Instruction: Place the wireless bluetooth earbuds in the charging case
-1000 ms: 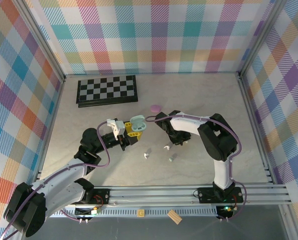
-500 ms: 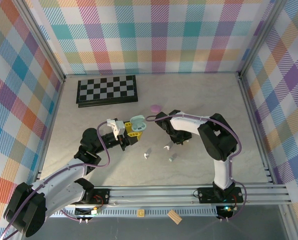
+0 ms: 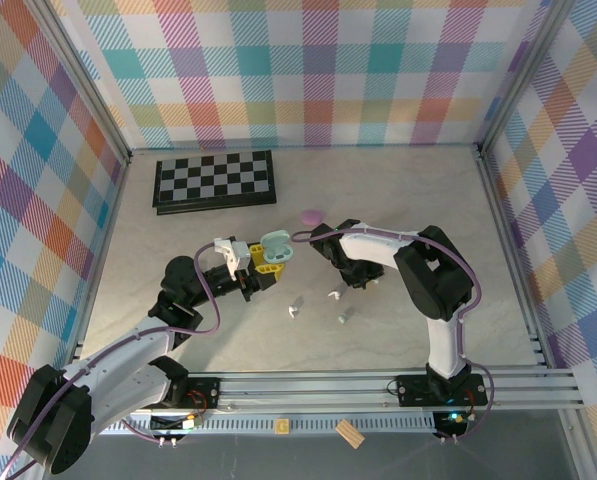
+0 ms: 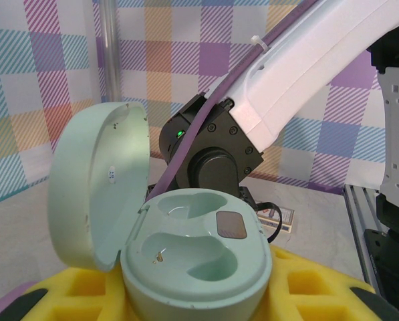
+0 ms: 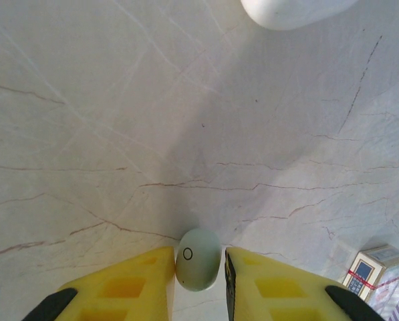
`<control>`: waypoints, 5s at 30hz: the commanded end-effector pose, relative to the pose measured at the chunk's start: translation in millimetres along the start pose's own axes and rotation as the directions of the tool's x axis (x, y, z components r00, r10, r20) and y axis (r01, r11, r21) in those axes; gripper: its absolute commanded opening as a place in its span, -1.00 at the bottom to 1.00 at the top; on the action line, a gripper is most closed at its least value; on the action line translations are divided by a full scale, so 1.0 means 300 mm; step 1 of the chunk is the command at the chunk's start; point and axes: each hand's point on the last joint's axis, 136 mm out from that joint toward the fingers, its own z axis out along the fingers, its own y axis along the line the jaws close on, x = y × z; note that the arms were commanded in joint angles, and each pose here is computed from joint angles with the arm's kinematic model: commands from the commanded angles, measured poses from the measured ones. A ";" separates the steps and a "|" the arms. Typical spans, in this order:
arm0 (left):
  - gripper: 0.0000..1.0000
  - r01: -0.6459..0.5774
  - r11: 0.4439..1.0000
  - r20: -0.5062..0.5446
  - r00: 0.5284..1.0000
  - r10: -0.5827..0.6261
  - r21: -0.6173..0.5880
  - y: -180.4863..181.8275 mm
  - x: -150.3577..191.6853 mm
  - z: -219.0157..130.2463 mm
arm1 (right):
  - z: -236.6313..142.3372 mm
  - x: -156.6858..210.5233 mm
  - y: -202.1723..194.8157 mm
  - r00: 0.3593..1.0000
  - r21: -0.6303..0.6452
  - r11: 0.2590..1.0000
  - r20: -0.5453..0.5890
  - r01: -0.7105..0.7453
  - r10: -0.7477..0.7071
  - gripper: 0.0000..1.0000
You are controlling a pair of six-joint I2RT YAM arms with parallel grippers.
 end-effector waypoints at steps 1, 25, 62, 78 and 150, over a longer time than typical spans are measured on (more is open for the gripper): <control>-0.34 -0.031 1.000 0.023 0.999 0.030 0.007 -0.004 -0.030 -0.009 | 0.010 -0.003 -0.019 0.999 0.037 0.999 -0.022 0.028 -0.027 -0.44; -0.34 -0.033 0.999 0.022 0.999 0.033 0.005 -0.006 -0.028 -0.014 | -0.016 -0.013 -0.020 1.000 -0.034 0.999 -0.006 -0.013 0.013 -0.56; -0.38 -0.136 0.989 -0.030 0.990 0.134 -0.053 0.090 0.075 0.183 | -0.440 -0.054 -0.118 0.825 -0.838 0.434 -0.033 -0.331 0.564 -0.51; -0.39 -0.149 0.988 -0.046 0.988 0.148 -0.033 0.124 0.182 0.392 | -0.749 -0.079 -0.148 0.800 -0.977 0.157 -0.022 -0.144 0.599 -0.49; -0.42 -0.120 0.956 -0.090 0.991 0.100 -0.266 0.254 0.105 0.146 | -0.412 0.277 0.262 0.901 -0.944 0.136 -0.235 -0.301 0.364 0.15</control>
